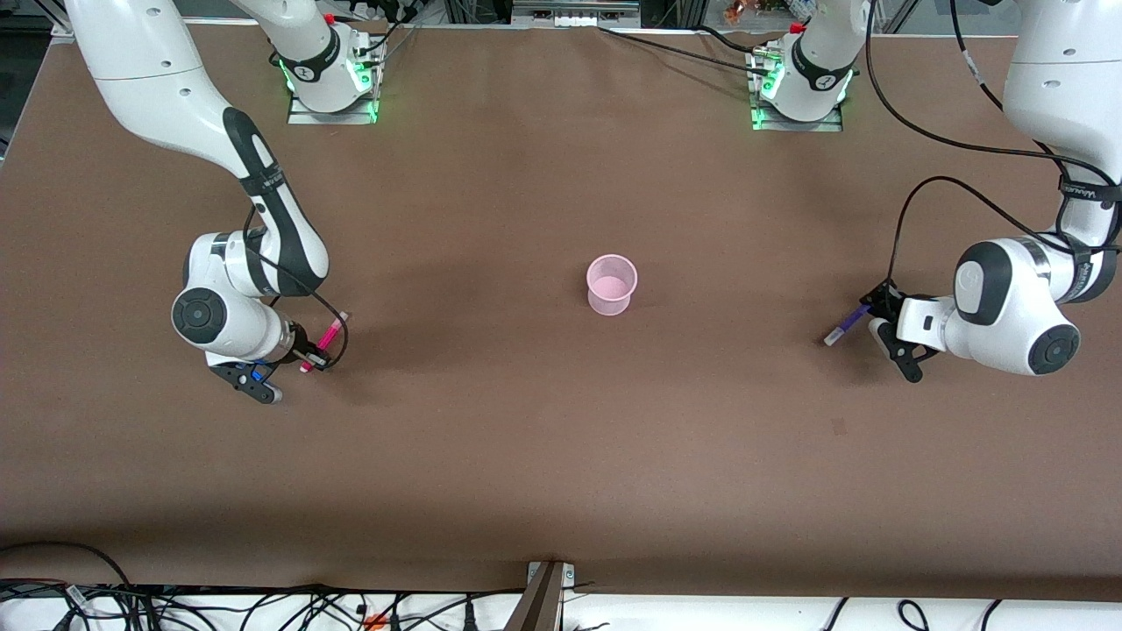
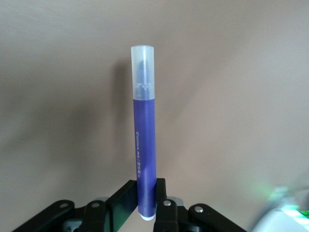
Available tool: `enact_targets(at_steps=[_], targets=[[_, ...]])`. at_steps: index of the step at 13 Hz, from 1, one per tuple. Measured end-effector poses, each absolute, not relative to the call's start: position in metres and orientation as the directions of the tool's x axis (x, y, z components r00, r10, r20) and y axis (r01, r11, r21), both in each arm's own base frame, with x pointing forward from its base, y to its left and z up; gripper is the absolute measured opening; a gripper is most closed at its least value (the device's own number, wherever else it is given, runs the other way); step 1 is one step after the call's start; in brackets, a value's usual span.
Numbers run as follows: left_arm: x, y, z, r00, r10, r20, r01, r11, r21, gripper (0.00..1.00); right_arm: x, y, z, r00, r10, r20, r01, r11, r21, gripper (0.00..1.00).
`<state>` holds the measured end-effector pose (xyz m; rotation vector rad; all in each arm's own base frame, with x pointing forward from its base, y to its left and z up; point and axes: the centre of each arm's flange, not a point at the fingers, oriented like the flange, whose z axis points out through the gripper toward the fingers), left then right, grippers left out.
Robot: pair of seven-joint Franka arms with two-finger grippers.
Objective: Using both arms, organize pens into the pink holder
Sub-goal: 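Lift both markers upright and carry them toward the pink cup, then lower the blue marker into the pink cup with the left gripper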
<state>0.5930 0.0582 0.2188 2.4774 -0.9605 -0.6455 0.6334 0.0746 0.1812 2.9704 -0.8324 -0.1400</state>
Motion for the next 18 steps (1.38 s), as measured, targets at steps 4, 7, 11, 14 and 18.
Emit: enact_targets(at_steps=[4,7,11,14,18], targets=[[0.575,-0.013,0.239,0.729,-0.489,-0.479,-0.106,-0.772,0.627,0.22,0.631,0.173,0.237,0.789,-0.611,-0.061,-0.612,-0.791,-0.001,0.17],[0.570,-0.087,0.256,0.694,-0.321,-0.645,0.174,-0.794,0.582,0.22,0.631,0.236,0.283,0.758,-0.652,-0.020,-0.651,-0.756,-0.068,0.17],[0.560,-0.198,0.271,0.515,-0.109,-0.850,0.505,-0.763,0.404,0.22,0.639,0.305,0.353,0.737,-0.675,0.008,-0.667,-0.730,-0.146,0.17],[0.559,-0.255,0.265,0.412,0.013,-0.911,0.657,-0.697,0.287,0.22,0.637,0.334,0.400,0.766,-0.642,0.027,-0.633,-0.761,-0.140,0.17],[0.560,-0.285,0.253,0.333,0.056,-0.941,0.755,-0.614,0.231,0.22,0.609,0.384,0.401,0.782,-0.602,0.162,-0.599,-0.798,-0.072,0.17]])
